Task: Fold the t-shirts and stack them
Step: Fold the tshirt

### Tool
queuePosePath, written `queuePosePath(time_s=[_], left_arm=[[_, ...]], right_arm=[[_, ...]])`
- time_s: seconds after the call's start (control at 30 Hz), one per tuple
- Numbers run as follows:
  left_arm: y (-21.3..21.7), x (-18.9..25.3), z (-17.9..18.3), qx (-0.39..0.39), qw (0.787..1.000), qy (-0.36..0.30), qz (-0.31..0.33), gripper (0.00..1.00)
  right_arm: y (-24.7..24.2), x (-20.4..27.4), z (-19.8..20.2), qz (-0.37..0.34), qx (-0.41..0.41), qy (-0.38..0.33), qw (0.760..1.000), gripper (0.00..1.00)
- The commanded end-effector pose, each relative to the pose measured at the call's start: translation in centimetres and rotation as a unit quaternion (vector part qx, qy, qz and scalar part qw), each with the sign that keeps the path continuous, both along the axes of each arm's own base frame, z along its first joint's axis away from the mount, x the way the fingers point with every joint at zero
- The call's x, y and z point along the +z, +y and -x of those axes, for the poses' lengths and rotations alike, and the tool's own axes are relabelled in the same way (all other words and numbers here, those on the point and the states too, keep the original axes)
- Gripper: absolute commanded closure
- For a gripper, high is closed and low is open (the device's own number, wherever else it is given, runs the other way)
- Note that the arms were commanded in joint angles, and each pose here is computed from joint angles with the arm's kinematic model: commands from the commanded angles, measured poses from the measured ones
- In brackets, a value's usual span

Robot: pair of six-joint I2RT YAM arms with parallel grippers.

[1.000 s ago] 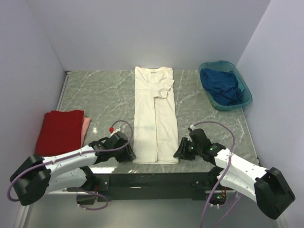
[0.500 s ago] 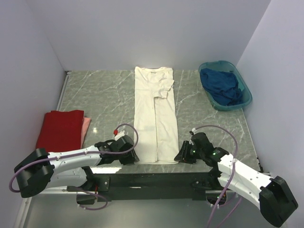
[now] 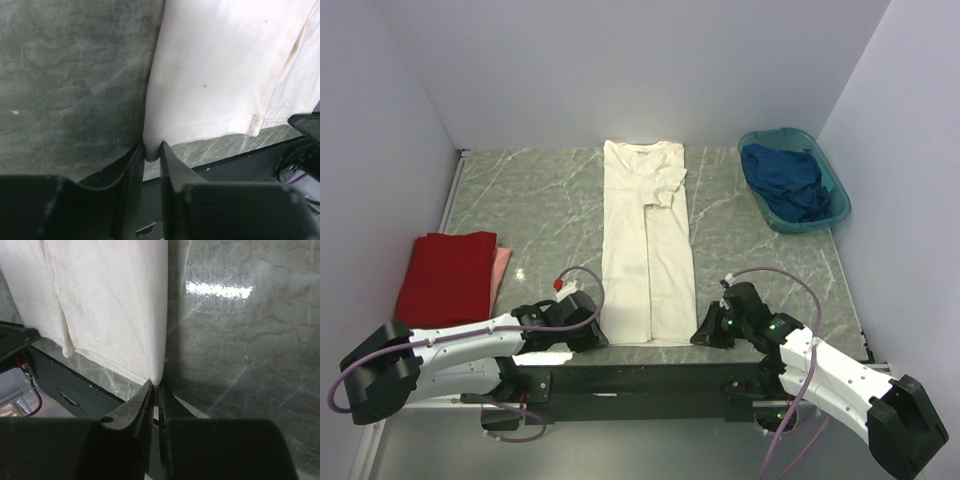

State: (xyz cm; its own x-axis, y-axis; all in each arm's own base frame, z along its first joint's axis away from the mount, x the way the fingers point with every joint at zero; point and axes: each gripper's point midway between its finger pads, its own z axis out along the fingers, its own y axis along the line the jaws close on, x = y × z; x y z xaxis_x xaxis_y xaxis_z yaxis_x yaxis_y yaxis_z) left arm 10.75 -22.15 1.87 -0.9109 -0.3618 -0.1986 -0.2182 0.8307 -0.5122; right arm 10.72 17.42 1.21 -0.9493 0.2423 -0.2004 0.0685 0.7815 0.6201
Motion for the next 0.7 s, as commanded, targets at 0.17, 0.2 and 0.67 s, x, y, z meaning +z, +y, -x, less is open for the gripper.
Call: queuePosePath(time_s=[0.17, 0.2, 0.67], left_arm=[[0.1, -1.6, 1.6, -0.022, 1.000, 0.019, -0.002, 0.99], [0.1, -1.6, 1.8, -0.026, 0.999, 0.022, -0.003, 0.99], [-0.4, 1.7, 4.8, -0.071, 0.997, 0.006, -0.026, 0.99]], right_arm=[[-0.4, -0.6, 1.6, 0.000, 0.018, 0.018, 1.000, 0.99], [-0.3, -0.6, 1.8, -0.003, 0.023, 0.019, 1.000, 1.00], [-1.0, 2.2, 3.6, 0.011, 0.058, -0.004, 0.998, 1.00]])
